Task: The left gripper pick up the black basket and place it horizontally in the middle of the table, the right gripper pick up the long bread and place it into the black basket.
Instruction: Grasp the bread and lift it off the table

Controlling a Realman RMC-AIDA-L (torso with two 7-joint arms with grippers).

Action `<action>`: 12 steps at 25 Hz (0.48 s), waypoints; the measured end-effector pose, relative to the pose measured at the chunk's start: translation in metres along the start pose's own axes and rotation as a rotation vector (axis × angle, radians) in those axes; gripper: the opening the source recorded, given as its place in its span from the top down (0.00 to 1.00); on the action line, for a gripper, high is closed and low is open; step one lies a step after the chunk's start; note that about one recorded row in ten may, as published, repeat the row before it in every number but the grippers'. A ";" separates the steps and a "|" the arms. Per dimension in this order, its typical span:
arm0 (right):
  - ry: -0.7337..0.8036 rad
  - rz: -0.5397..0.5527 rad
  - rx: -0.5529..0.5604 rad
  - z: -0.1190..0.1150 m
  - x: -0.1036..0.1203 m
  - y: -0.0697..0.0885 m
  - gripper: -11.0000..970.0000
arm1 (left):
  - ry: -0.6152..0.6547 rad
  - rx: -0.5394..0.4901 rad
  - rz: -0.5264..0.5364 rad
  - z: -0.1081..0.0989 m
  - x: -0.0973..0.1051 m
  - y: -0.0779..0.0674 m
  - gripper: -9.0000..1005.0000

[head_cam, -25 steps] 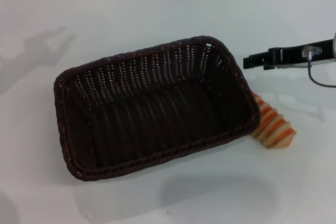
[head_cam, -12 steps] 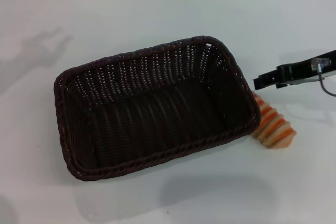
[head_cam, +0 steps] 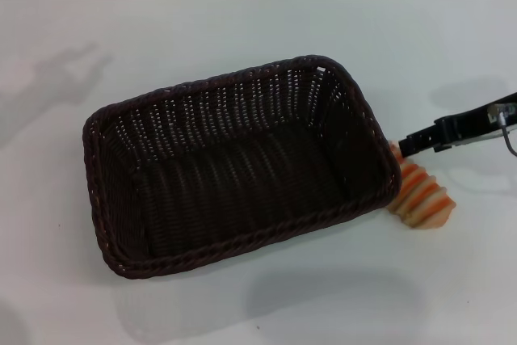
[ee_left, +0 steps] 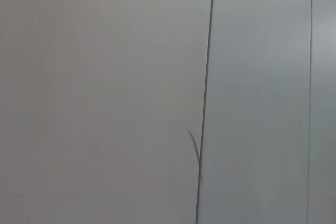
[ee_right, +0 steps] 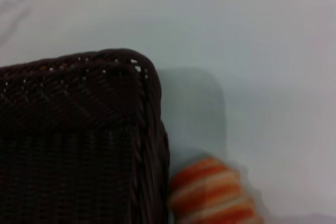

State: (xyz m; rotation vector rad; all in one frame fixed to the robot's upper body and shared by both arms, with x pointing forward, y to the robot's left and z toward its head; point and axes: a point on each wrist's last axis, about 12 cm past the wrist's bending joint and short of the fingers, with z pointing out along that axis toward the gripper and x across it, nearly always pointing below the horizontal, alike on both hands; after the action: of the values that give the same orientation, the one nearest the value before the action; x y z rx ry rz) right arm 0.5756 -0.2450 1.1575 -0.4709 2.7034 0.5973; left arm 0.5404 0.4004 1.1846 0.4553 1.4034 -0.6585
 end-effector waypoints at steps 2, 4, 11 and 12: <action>0.013 -0.005 -0.003 0.001 0.002 0.000 0.40 | -0.003 0.000 0.000 0.000 0.000 0.000 0.64; 0.029 -0.005 -0.008 0.003 0.004 0.000 0.40 | -0.006 -0.001 0.000 0.000 -0.001 0.000 0.64; 0.076 -0.003 -0.020 0.012 0.008 -0.002 0.42 | -0.010 -0.001 0.001 0.000 -0.001 0.000 0.64; 0.076 -0.003 -0.020 0.012 0.008 -0.002 0.42 | -0.010 -0.001 0.001 0.000 -0.001 0.000 0.64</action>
State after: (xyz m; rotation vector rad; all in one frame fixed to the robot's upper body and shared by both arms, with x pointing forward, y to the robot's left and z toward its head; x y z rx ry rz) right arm 0.5720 -0.2431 1.1430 -0.5128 2.7705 0.6186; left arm 0.5405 0.4004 1.1855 0.4513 1.3945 -0.6588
